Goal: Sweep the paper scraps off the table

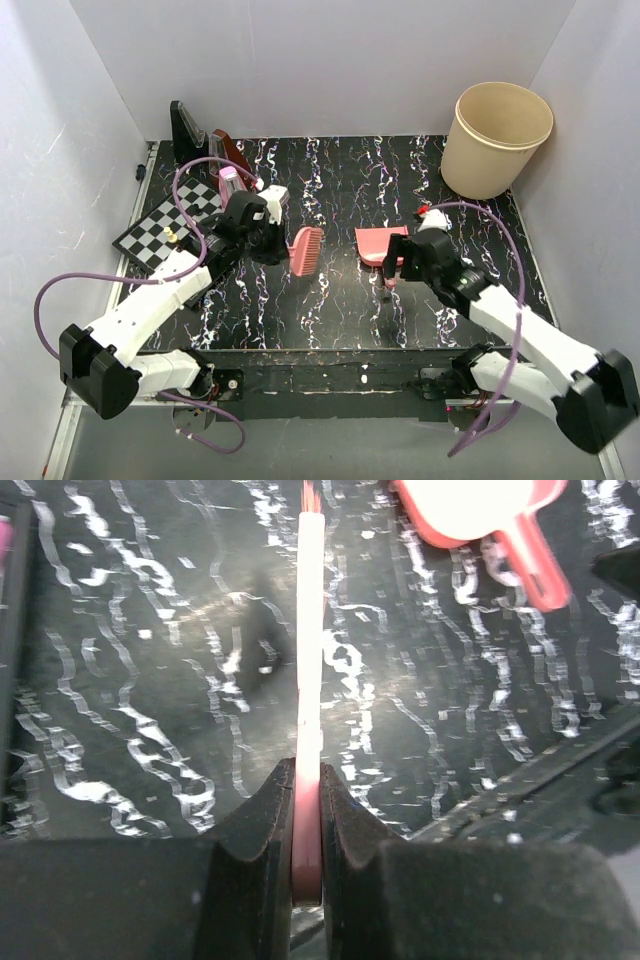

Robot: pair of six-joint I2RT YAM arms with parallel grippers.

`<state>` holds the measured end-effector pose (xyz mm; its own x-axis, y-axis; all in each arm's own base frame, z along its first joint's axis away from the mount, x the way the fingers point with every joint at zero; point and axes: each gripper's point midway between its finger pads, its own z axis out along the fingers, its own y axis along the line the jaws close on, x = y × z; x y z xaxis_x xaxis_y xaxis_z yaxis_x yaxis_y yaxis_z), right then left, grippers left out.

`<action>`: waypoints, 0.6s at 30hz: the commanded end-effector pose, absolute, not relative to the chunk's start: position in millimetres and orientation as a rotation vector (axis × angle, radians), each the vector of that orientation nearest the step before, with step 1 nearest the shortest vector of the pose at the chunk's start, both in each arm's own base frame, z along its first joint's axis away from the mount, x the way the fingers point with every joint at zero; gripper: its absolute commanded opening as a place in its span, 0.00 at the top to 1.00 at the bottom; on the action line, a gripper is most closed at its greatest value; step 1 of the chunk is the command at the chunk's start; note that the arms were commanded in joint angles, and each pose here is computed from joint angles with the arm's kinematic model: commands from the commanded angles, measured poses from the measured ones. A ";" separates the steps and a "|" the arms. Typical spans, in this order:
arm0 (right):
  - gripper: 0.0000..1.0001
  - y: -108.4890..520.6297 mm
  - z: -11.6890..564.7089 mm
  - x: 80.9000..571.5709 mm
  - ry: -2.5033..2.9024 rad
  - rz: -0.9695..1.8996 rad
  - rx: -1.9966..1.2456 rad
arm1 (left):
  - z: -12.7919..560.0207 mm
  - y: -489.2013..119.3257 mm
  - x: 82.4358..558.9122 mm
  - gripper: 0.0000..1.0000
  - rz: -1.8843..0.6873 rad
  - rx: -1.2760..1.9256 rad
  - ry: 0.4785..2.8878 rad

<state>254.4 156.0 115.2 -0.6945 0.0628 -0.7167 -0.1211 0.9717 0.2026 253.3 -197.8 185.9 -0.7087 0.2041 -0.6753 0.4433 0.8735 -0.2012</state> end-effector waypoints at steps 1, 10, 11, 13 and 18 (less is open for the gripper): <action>0.11 139.4 143.7 257.0 2.057 0.365 0.052 | 200.9 -242.3 242.4 1.00 -0.839 0.311 2.319; 0.10 109.4 161.6 241.0 1.796 0.439 0.184 | 151.5 -285.8 259.2 1.00 -1.098 0.011 2.409; 0.10 108.6 160.7 240.6 1.798 0.436 0.189 | 144.5 -286.3 260.9 1.00 -1.083 -0.007 2.439; 0.10 109.5 159.2 240.8 1.806 0.436 0.186 | 138.4 -278.7 262.8 0.65 -0.990 -0.035 2.505; 0.10 112.1 156.8 242.3 1.842 0.424 0.180 | 173.6 -231.1 272.0 0.02 -0.690 -0.003 2.360</action>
